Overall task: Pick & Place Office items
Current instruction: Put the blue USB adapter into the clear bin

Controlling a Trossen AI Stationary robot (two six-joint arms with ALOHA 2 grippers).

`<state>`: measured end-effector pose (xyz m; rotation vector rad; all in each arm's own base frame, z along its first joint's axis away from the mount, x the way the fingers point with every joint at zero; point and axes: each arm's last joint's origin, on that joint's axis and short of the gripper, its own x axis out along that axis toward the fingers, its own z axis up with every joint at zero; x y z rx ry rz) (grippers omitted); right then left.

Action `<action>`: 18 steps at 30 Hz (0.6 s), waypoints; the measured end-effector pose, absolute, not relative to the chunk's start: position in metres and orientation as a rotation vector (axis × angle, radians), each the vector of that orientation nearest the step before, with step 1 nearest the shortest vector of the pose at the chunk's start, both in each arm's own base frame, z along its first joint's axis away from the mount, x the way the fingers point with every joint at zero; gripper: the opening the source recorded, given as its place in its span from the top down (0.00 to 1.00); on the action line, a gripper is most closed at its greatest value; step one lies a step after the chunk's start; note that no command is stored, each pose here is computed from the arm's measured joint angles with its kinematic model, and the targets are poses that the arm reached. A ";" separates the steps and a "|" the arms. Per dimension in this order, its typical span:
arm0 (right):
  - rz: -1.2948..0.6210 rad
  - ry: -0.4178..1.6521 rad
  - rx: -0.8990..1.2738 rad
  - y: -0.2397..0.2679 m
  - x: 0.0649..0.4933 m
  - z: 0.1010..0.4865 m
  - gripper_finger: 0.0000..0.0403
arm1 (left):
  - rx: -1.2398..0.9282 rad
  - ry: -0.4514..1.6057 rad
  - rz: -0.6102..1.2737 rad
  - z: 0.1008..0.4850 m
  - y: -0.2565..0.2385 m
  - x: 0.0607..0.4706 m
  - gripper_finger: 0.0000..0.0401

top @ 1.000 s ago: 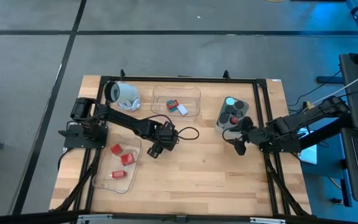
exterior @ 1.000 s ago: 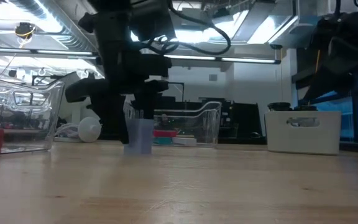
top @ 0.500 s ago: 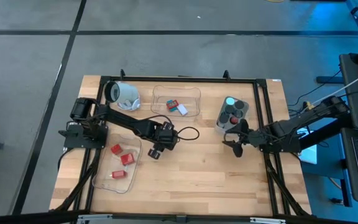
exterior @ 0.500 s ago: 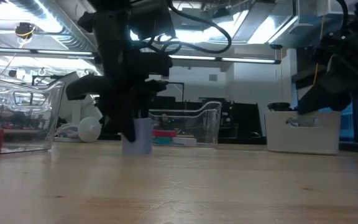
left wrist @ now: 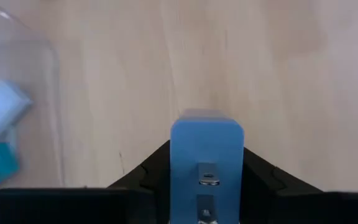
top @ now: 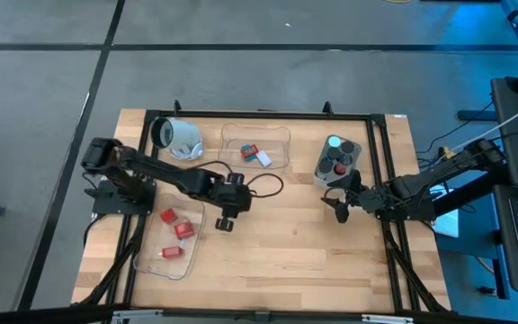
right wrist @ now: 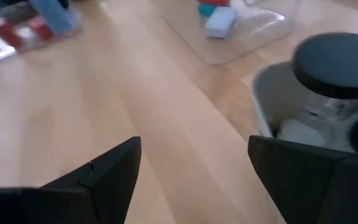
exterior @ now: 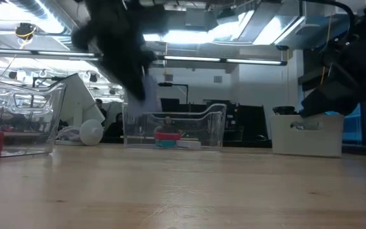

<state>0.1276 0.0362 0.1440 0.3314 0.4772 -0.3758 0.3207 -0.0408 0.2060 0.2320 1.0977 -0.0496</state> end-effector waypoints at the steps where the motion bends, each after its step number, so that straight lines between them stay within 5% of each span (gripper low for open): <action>1: -0.365 0.474 0.336 0.037 0.128 0.145 0.25 | 0.211 1.071 -0.038 0.215 -0.042 0.317 0.71; 9: -0.141 0.313 0.315 0.045 0.140 0.166 0.25 | -0.052 1.002 0.126 0.274 -0.054 0.262 0.71; 18: -0.077 0.300 0.333 0.047 0.141 0.168 0.25 | -0.421 1.086 0.357 0.299 -0.073 0.192 0.71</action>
